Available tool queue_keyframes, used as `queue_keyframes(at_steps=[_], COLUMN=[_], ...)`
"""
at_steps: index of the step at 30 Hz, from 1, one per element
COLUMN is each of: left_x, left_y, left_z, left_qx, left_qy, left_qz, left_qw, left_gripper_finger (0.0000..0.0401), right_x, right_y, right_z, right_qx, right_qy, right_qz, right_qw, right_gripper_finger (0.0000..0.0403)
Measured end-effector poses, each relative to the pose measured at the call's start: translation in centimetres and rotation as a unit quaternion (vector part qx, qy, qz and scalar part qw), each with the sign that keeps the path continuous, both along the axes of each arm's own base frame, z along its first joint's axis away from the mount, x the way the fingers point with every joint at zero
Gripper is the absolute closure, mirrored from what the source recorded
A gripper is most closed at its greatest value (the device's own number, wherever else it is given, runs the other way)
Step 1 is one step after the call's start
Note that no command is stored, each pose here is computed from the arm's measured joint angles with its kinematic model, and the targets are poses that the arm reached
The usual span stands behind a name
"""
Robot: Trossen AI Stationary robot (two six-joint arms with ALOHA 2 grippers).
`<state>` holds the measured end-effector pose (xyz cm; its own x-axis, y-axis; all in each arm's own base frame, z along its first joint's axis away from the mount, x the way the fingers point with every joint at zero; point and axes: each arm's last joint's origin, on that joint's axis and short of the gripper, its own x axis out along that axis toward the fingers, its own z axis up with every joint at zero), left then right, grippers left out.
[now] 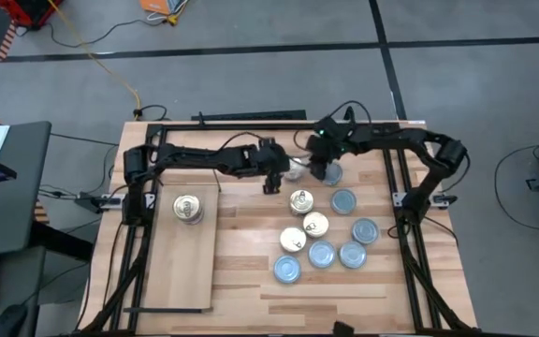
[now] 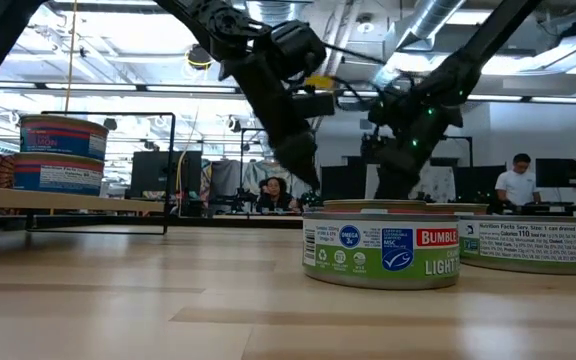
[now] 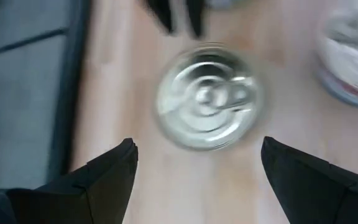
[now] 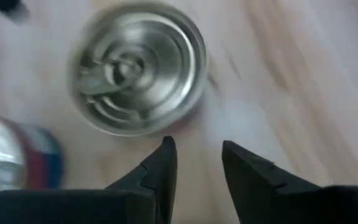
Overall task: Stack canned seafood by type on shelf
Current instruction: Stack the blue and pink tuna can on the blue and pink tuna can on the shelf
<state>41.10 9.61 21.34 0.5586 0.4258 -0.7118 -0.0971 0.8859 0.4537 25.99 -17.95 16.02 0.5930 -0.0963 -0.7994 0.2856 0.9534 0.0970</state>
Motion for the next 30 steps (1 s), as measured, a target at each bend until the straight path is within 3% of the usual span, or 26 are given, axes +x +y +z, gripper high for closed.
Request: queue_keyframes(at_steps=[4, 9, 17, 24, 30], left_x=[0.0, 0.2, -0.3, -1.3, -1.2], left_y=[-1.3, -1.5, 3.1, 7.5, 8.0], left_z=[-0.7, -0.6, -0.1, -1.0, -0.8], left_qx=[-0.006, -0.017, -0.099, -0.209, -0.201], left_qy=[0.029, -0.001, -0.091, -0.132, -0.122], left_qz=[-0.011, 0.03, 0.128, 0.164, 0.14], left_qw=[1.0, 0.999, 0.983, 0.955, 0.962], left_gripper_finger=[0.0072, 0.0072, 0.0097, 0.0141, 0.0171], right_x=[0.6, -0.5, -3.9, -4.1, -3.5], right_y=[1.5, 1.9, 2.9, 4.0, 4.6], right_z=[1.2, 3.6, 4.8, 5.5, 5.0], right_qx=[-0.002, -0.016, -0.061, -0.065, -0.056], right_qy=[-0.032, -0.043, -0.118, -0.16, -0.154], right_qz=[0.07, 0.047, 0.008, 0.017, 0.033], right_qw=[0.997, 0.998, 0.991, 0.985, 0.986], right_gripper_finger=[0.0245, 0.0245, 0.0245, 0.0245, 0.0245])
